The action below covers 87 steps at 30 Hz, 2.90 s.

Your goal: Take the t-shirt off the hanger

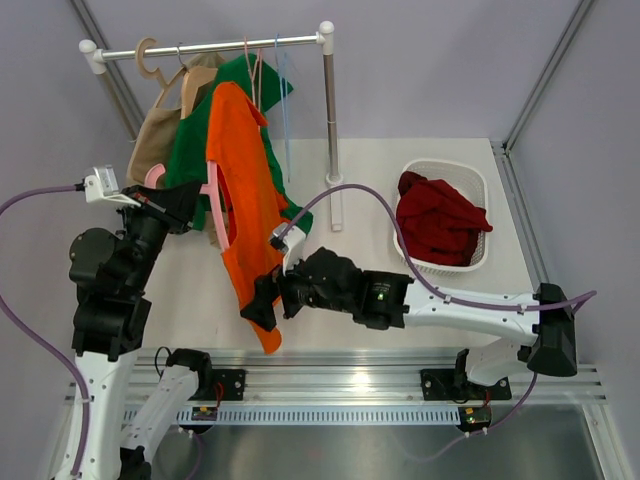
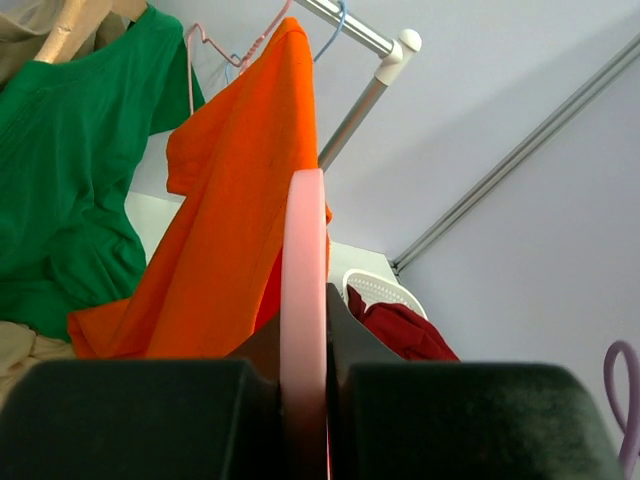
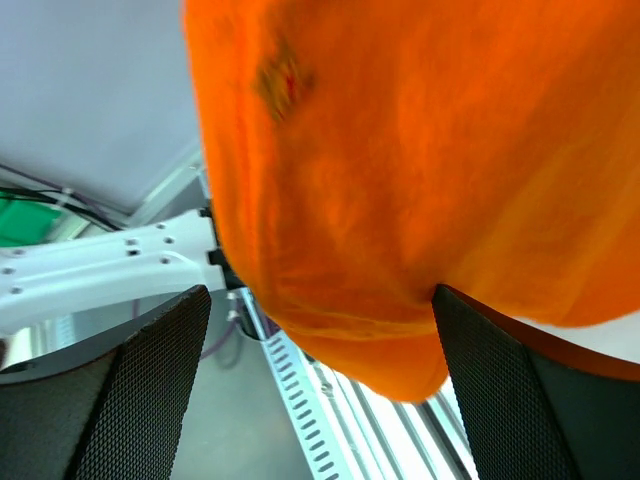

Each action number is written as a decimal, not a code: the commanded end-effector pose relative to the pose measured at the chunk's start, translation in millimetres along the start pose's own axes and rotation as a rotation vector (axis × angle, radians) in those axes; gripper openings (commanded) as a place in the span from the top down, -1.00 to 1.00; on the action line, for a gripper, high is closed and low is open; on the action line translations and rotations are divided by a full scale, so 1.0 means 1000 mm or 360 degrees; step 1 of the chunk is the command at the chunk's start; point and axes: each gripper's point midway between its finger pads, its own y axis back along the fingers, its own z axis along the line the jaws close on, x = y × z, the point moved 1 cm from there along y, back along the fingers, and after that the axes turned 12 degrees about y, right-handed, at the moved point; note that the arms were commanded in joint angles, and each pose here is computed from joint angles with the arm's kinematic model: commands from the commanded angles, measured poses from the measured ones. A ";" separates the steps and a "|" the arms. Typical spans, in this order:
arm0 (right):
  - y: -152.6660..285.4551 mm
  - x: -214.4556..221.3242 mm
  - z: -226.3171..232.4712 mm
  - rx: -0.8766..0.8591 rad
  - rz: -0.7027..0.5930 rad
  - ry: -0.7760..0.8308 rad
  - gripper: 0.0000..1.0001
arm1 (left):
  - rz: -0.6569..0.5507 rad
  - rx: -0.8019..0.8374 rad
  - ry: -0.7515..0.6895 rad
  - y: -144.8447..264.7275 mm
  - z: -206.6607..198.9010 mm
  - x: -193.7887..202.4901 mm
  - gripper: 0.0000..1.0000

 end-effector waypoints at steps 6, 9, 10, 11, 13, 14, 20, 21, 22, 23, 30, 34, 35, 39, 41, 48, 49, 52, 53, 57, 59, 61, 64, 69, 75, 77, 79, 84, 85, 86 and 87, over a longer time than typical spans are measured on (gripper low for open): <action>-0.005 0.006 0.004 0.0179 -0.0122 0.0099 -0.99 | -0.0274 0.0166 0.0042 0.005 -0.040 -0.047 1.00; -0.013 0.004 -0.001 0.0221 -0.0170 0.0124 -0.75 | -0.0273 0.0175 0.0059 0.007 -0.041 -0.047 1.00; -0.016 0.006 0.000 0.0211 -0.0172 0.0126 -0.66 | -0.0277 0.0174 0.0049 0.007 -0.042 -0.048 1.00; -0.017 0.008 0.001 0.0202 -0.0159 0.0128 -0.47 | -0.0291 0.0171 0.0042 0.008 -0.042 -0.050 1.00; -0.020 0.017 0.003 0.0174 -0.0116 0.0126 -0.15 | -0.0302 0.0175 0.0032 0.009 -0.044 -0.053 1.00; -0.021 0.020 0.003 0.0169 -0.0107 0.0123 0.13 | -0.0304 0.0173 0.0033 0.009 -0.044 -0.053 1.00; -0.016 0.037 -0.002 0.0191 -0.0058 0.0123 1.00 | -0.0322 0.0172 0.0009 0.009 -0.046 -0.057 1.00; -0.009 0.041 0.001 0.0170 -0.0029 0.0132 1.00 | -0.0329 0.0156 -0.0045 0.006 -0.044 -0.059 1.00; -0.005 0.052 -0.001 0.0163 0.0013 0.0141 1.00 | -0.0347 0.0141 -0.0078 0.004 -0.043 -0.062 1.00; 0.000 0.062 0.005 0.0132 0.0045 0.0148 1.00 | -0.0425 0.0106 -0.0109 0.006 -0.044 -0.075 1.00; 0.043 0.146 0.003 0.0124 0.0350 0.0151 1.00 | -0.0554 -0.0126 -0.0359 -0.030 -0.024 -0.103 1.00; 0.077 0.169 -0.027 0.0318 0.0369 0.0055 1.00 | -0.0563 -0.0144 -0.0426 -0.045 -0.033 -0.116 1.00; 0.084 0.166 -0.035 0.0388 0.0330 0.0003 1.00 | -0.0523 -0.0177 -0.0441 -0.050 -0.029 -0.114 1.00; 0.129 0.125 -0.078 0.0742 0.0033 -0.0029 1.00 | -0.0306 -0.0004 -0.0374 -0.038 -0.051 -0.091 1.00; 0.135 0.095 -0.081 0.0786 -0.0073 0.0037 1.00 | -0.0092 0.0119 -0.0306 -0.029 -0.051 -0.055 1.00; 0.083 -0.010 -0.093 0.0695 -0.0304 0.0261 1.00 | 0.0358 0.0273 -0.0177 0.029 -0.050 0.012 1.00; 0.080 -0.041 -0.090 0.0675 -0.0380 0.0277 1.00 | 0.0403 0.0263 -0.0175 0.040 -0.047 0.019 1.00; 0.058 -0.086 -0.103 0.0592 -0.0436 0.0274 1.00 | 0.0549 0.0209 -0.0206 0.061 -0.036 0.037 1.00; 0.057 -0.098 -0.106 0.0598 -0.0462 0.0278 1.00 | 0.0539 0.0155 -0.0230 0.065 -0.029 0.037 1.00; 0.061 -0.127 -0.078 0.0354 -0.0581 0.0393 0.78 | 0.0500 -0.0049 -0.0325 0.081 0.001 0.039 1.00; 0.054 -0.110 -0.067 0.0205 -0.0494 0.0451 0.23 | 0.0581 0.0040 -0.0283 0.086 -0.007 0.049 1.00; 0.037 -0.078 -0.056 0.0005 -0.0339 0.0495 -0.18 | 0.0565 0.0140 -0.0255 0.090 -0.025 0.043 1.00; 0.021 -0.038 -0.052 -0.0144 -0.0209 0.0498 -0.51 | 0.0511 0.0295 -0.0265 0.103 -0.058 0.026 1.00; 0.023 -0.007 -0.068 -0.0063 -0.0207 0.0485 -0.93 | 0.0472 0.0411 -0.0277 0.114 -0.085 0.011 1.00; 0.043 0.051 -0.128 0.0359 -0.0132 0.0378 -0.99 | 0.0421 0.0330 -0.0296 0.109 -0.073 0.009 1.00; 0.044 0.058 -0.149 0.0456 -0.0168 0.0147 -0.99 | 0.0348 0.0274 -0.0317 0.110 -0.066 0.004 1.00; 0.035 0.066 -0.174 0.0630 -0.0144 0.0008 -0.99 | 0.0284 0.0204 -0.0330 0.107 -0.056 0.001 1.00; -0.022 0.083 -0.205 0.0836 0.0172 0.0093 -0.99 | 0.0210 0.0155 -0.0347 0.097 -0.046 -0.004 1.00; -0.033 0.087 -0.198 0.0803 0.0222 0.0167 -0.99 | 0.0177 0.0130 -0.0356 0.096 -0.044 -0.008 1.00; -0.045 0.111 -0.203 0.0830 0.0371 0.0212 -0.99 | 0.0163 0.0119 -0.0374 0.096 -0.044 -0.010 1.00; -0.058 0.100 -0.195 0.0795 0.0355 0.0253 -0.99 | 0.0151 0.0110 -0.0382 0.097 -0.043 -0.011 1.00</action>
